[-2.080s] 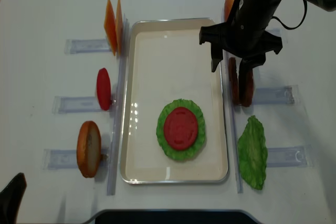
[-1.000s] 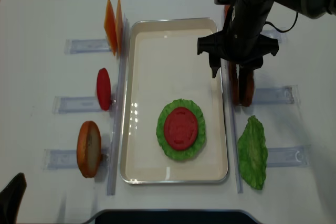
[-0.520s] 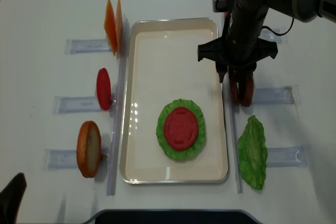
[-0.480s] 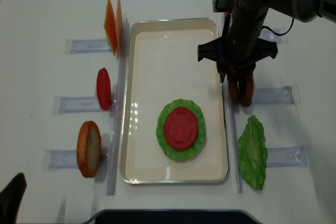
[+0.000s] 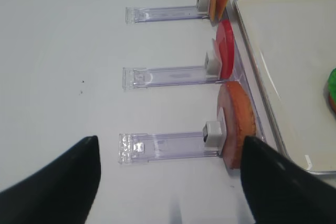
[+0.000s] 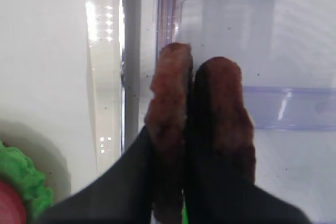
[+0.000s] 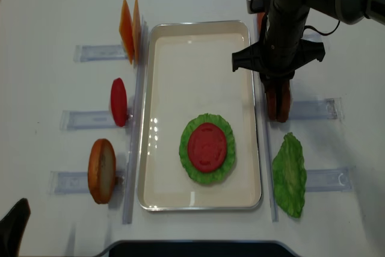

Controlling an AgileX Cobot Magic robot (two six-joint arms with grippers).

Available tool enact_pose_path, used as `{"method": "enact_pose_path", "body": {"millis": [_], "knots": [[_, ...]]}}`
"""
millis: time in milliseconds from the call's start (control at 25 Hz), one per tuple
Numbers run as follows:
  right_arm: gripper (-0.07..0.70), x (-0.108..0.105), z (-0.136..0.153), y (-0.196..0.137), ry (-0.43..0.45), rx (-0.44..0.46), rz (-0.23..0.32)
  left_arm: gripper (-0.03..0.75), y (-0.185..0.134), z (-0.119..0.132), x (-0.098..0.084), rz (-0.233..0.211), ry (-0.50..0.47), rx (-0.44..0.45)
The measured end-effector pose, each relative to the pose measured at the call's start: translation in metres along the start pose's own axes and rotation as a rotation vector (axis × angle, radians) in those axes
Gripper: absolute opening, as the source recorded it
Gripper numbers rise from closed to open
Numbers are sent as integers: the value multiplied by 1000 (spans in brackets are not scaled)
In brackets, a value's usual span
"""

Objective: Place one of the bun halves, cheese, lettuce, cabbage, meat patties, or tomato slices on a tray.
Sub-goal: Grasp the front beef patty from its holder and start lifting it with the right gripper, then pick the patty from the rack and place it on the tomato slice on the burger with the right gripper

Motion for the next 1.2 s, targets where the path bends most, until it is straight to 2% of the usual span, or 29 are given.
{"method": "enact_pose_path", "body": {"millis": [280,440,760,960,1200], "knots": [[124,-5,-4,-2,-28,5,0,640,0,0,0,0,0,0],[124,-6,-17,-4,-28,8,3,640,0,0,0,0,0,0],[124,7,-47,2,58,-43,16,640,0,0,0,0,0,0],[124,18,-65,-7,111,-64,0,640,0,0,0,0,0,0],[124,34,-82,-24,162,-83,-47,640,0,0,0,0,0,0]]}}
Point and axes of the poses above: a point on each arm's last joint axis where the gripper is mounted, z pointing out along that axis toward the gripper, x along the wrist's bending axis when the last joint is at zero, y = z × x, the point moved 7 cm from there along z, pointing out along that axis toward the gripper, and after that the axes turned 7 degrees about z, right-handed, at the moved point
